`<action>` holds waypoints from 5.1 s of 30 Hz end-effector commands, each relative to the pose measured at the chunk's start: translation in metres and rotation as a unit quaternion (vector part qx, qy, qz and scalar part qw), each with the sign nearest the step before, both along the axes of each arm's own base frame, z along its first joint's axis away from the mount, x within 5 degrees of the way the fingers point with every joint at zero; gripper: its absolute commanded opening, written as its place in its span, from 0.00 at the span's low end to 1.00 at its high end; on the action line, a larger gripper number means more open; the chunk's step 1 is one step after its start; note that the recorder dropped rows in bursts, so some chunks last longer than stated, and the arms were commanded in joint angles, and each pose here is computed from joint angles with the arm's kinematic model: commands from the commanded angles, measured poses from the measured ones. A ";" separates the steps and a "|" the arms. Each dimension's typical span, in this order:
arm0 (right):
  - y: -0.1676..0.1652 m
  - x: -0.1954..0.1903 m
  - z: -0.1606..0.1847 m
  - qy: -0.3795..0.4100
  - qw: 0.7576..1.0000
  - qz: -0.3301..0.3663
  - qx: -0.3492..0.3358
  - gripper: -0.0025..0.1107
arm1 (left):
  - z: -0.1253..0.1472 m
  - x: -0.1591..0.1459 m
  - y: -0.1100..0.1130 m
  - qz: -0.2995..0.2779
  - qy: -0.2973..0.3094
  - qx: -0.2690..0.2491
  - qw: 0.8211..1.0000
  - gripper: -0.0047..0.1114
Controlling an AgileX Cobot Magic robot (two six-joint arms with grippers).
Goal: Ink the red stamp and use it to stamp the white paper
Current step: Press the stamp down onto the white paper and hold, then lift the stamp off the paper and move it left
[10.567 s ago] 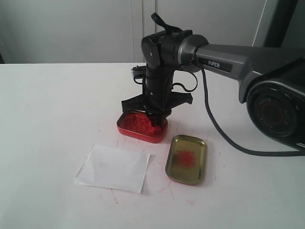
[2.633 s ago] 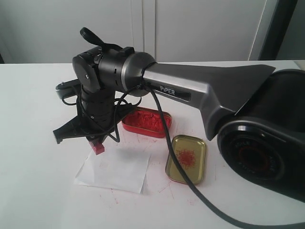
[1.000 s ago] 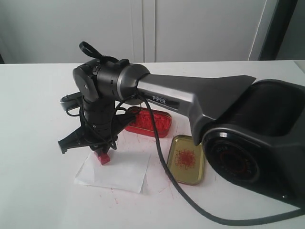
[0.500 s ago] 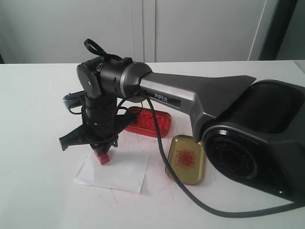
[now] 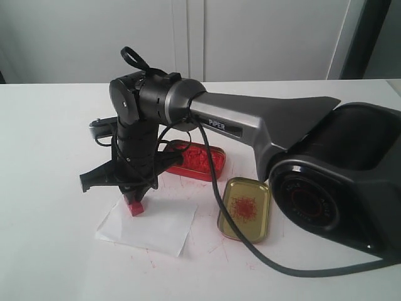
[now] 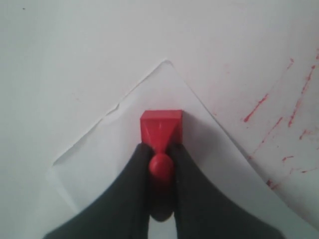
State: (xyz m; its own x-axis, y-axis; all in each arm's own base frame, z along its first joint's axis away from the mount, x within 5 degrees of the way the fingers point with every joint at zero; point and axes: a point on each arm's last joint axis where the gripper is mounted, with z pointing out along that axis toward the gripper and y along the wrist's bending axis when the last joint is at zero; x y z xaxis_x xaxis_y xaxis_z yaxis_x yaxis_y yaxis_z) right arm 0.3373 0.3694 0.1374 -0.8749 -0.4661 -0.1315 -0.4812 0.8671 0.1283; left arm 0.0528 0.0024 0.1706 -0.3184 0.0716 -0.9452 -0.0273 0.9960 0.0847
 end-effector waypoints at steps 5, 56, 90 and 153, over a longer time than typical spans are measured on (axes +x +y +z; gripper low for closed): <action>-0.015 0.011 -0.049 -0.005 0.998 -0.013 -0.053 0.02 | 0.000 0.000 0.000 -0.002 -0.001 -0.001 1.000 0.04; -0.012 0.004 0.040 -0.037 0.999 -0.011 0.035 0.02 | 0.000 0.000 0.000 -0.002 -0.001 -0.001 1.000 0.04; -0.012 0.005 0.038 -0.044 0.996 0.070 0.037 0.02 | 0.000 0.000 0.000 -0.002 -0.001 -0.001 1.000 0.04; -0.025 0.077 0.012 -0.029 0.940 -0.156 0.303 0.07 | 0.000 0.000 0.000 -0.001 -0.001 -0.001 1.000 0.04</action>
